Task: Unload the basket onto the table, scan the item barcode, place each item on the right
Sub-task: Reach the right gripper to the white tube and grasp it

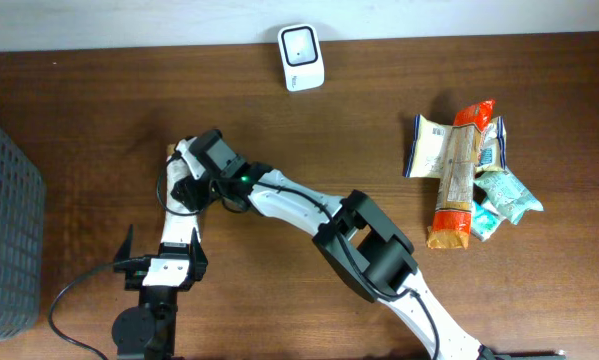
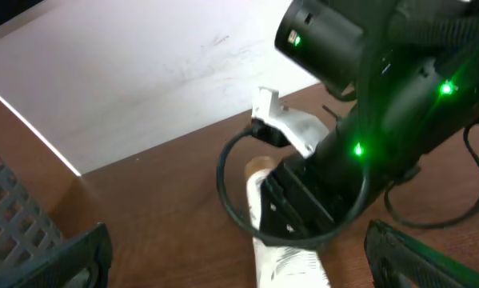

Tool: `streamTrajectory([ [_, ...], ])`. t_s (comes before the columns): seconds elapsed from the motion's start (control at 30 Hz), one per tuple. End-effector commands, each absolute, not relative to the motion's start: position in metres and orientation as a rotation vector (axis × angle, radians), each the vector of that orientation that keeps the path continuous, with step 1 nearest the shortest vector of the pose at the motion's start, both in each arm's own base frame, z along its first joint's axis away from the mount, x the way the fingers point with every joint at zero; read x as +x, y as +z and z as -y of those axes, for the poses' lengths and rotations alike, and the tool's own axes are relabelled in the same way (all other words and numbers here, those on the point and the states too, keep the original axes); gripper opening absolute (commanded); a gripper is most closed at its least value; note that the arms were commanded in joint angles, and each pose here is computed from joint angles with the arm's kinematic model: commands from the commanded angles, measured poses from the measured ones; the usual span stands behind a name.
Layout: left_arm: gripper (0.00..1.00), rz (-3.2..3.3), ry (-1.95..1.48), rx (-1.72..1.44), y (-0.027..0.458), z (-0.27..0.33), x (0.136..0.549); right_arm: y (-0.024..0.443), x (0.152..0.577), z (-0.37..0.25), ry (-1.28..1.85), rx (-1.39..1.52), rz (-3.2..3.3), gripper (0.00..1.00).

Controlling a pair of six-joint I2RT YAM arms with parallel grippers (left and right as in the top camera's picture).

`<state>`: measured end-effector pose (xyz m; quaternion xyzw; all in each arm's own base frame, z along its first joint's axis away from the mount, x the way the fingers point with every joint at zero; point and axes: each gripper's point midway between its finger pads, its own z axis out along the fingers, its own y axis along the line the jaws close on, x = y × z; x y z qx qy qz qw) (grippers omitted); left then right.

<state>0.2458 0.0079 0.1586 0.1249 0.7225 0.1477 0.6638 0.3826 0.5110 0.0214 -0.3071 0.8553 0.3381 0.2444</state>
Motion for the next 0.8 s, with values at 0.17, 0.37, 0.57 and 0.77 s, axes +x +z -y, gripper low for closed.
streamTrajectory([
  [0.17, 0.99, -1.633, 0.344, 0.291, 0.157, -0.008, 0.246, 0.011, 0.381, -0.494, 1.027, -0.858, -2.423, 0.08],
  [0.37, 0.99, -1.633, 0.344, 0.292, 0.157, -0.008, 0.246, 0.036, 0.412, -0.439, 1.143, -0.737, -2.511, 0.04],
  [0.57, 0.99, -1.633, 0.344, 0.291, 0.157, -0.008, 0.246, 0.048, 0.429, -0.365, 0.857, -0.576, -2.699, 0.04],
  [0.77, 0.99, -1.633, 0.344, 0.291, 0.157, -0.008, 0.246, 0.067, 0.410, -0.290, 0.536, -0.480, -2.898, 0.04],
])
